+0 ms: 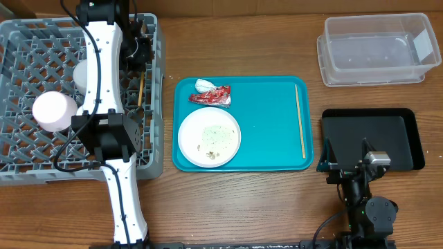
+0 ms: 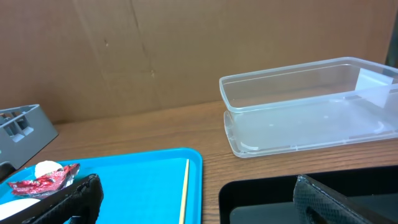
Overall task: Sort waste into correct bins and load items into the dishwasher
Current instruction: 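Release the chopstick and move the left gripper back to the tray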
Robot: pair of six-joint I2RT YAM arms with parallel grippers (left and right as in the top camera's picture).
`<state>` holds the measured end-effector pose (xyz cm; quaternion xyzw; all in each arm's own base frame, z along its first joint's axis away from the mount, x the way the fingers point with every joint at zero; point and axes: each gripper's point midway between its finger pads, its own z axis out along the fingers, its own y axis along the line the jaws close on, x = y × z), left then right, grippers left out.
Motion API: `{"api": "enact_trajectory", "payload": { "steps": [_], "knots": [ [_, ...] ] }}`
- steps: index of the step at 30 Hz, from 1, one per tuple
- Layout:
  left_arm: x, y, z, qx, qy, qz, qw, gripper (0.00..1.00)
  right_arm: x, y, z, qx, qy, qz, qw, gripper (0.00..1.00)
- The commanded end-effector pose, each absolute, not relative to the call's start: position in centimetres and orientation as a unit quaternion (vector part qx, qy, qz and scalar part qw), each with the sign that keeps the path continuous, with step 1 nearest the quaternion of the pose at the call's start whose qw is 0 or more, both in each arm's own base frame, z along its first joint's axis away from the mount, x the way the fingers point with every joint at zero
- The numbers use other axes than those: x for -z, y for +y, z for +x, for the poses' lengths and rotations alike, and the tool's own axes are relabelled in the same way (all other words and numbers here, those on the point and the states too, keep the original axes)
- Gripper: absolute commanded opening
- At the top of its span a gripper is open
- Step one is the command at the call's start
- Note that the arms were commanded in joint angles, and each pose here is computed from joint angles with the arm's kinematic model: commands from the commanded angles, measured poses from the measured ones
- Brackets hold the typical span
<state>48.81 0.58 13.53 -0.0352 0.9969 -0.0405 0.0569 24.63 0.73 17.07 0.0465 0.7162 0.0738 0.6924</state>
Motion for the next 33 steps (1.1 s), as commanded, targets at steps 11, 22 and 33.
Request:
{"api": "enact_trajectory", "payload": {
  "steps": [11, 22, 33],
  "knots": [
    [-13.9, 0.4, 48.5, 0.036, 0.997, -0.044, 0.055, 0.96, -16.9, 0.6, 24.6, -0.069, 0.714, 0.046, 0.695, 1.00],
    [-23.8, -9.8, 48.9, 0.353, 0.927, -0.004, 0.129, 0.88, -16.9, 0.6, 24.6, -0.069, 0.714, 0.046, 0.695, 1.00],
    [-23.9, -23.5, 44.4, 0.380, 0.920, 0.080, 0.061, 0.74, -16.9, 0.6, 24.6, -0.069, 0.714, 0.046, 0.695, 1.00]
  ]
}}
